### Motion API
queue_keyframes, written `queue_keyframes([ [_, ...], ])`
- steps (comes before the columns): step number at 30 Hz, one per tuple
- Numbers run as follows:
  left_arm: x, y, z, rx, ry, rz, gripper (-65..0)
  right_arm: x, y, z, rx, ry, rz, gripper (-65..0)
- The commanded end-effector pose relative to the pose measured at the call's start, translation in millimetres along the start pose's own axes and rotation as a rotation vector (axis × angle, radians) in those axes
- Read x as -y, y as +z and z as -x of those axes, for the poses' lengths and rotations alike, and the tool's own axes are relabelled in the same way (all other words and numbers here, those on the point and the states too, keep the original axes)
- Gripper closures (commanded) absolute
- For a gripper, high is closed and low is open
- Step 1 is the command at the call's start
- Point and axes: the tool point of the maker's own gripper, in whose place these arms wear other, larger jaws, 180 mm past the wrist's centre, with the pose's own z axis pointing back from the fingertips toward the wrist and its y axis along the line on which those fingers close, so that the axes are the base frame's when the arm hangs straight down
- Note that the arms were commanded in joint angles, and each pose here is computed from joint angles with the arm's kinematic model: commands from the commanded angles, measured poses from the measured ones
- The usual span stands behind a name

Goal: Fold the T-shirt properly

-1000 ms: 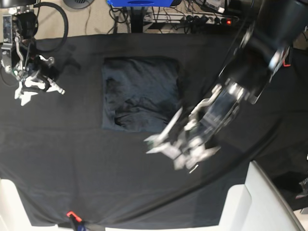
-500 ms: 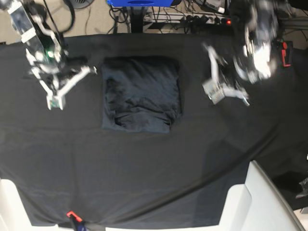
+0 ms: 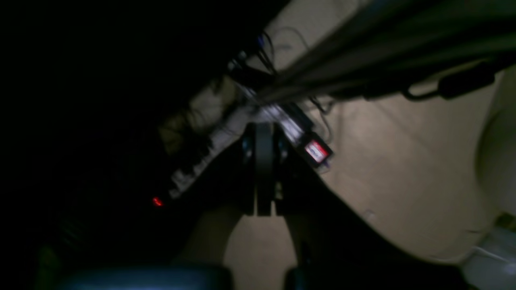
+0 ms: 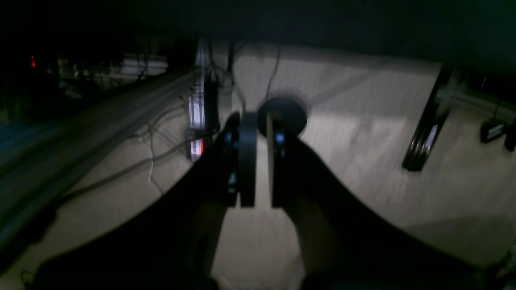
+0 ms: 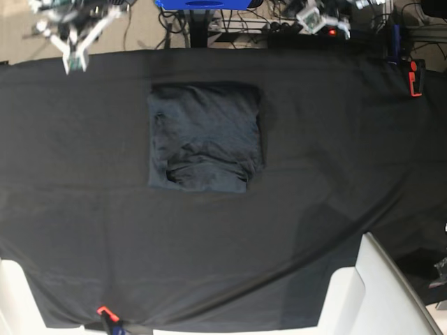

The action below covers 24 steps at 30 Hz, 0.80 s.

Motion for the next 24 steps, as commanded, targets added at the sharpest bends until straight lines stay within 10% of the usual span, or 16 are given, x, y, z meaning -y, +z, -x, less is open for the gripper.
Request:
queue_keyframes([
  [1, 11, -2, 17, -0.029, 0.036, 0.022, 0.0, 1, -2, 7, -0.010, -0.006, 0.014, -4.4],
  [8, 47, -46, 93, -0.087, 0.206, 0.048, 0.0, 31, -67, 96, -0.294, 0.031, 0.163, -4.4],
  [14, 38, -94, 159, -0.311, 0.386, -0.025, 0.0, 82, -127, 163, -0.489, 0.389, 0.354, -4.8],
  [18, -3, -121, 125, -0.252, 0.357, -0.135, 0.0, 93, -151, 138, -0.249, 0.733, 0.362, -4.8],
  [21, -20, -127, 112, -0.214, 0.321, -0.173, 0.0, 48, -161, 104, 0.042, 0.774, 0.226, -4.8],
  [24, -26, -131, 101, -0.184, 0.308, -0.179, 0.0, 48, -152, 122, 0.038, 0.715, 0.228, -4.8],
])
